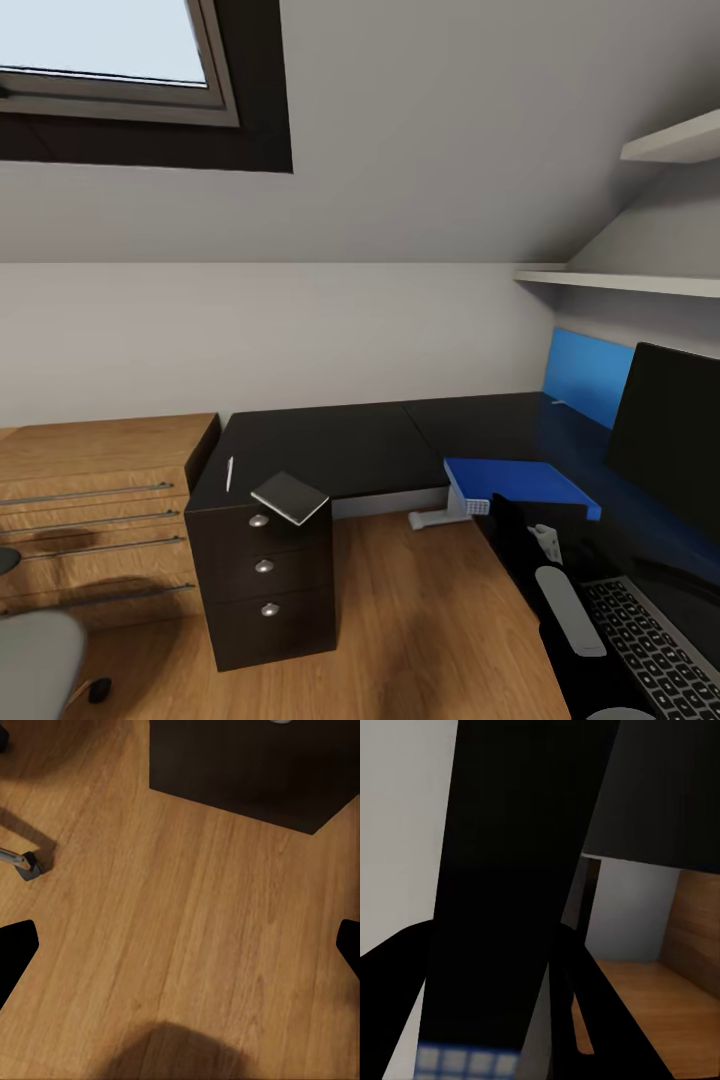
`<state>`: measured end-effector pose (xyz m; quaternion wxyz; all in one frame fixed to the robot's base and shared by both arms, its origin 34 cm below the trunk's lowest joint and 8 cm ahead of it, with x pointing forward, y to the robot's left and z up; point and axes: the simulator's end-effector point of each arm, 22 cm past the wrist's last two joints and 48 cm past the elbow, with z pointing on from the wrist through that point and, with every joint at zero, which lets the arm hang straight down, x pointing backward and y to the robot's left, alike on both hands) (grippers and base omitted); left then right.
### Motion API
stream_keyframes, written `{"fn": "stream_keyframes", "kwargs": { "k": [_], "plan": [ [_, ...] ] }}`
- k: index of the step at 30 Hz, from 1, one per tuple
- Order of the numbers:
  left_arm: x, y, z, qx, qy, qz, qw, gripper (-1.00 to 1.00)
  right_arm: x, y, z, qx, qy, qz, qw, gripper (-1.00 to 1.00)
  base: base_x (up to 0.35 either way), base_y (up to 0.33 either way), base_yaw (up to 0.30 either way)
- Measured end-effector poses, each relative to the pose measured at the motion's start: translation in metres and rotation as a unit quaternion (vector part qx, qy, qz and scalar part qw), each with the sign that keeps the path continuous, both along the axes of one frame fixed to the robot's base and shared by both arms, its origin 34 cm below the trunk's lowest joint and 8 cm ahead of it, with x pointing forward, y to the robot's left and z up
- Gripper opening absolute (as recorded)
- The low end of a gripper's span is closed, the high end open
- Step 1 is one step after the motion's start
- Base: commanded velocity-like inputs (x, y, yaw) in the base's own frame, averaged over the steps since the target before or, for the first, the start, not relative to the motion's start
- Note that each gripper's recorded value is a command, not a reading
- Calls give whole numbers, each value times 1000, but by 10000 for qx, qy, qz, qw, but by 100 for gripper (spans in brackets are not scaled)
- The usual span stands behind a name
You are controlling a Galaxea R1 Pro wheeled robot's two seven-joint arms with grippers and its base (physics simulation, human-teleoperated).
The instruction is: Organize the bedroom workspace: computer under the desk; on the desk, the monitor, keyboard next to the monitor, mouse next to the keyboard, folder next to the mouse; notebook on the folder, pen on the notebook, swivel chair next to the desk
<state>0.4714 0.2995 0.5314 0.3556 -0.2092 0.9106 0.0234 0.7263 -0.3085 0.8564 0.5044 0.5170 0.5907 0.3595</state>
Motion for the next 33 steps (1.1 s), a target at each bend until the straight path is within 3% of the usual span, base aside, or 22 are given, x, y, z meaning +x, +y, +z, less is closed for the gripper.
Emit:
{"fn": "stream_keyframes", "kwargs": {
  "k": [33],
  "plan": [
    [0, 1, 0, 5, 0, -1, 10000, 100, 0, -2, -1, 49, 7, -13, 10000, -100, 46, -20, 0]
  ]
}}
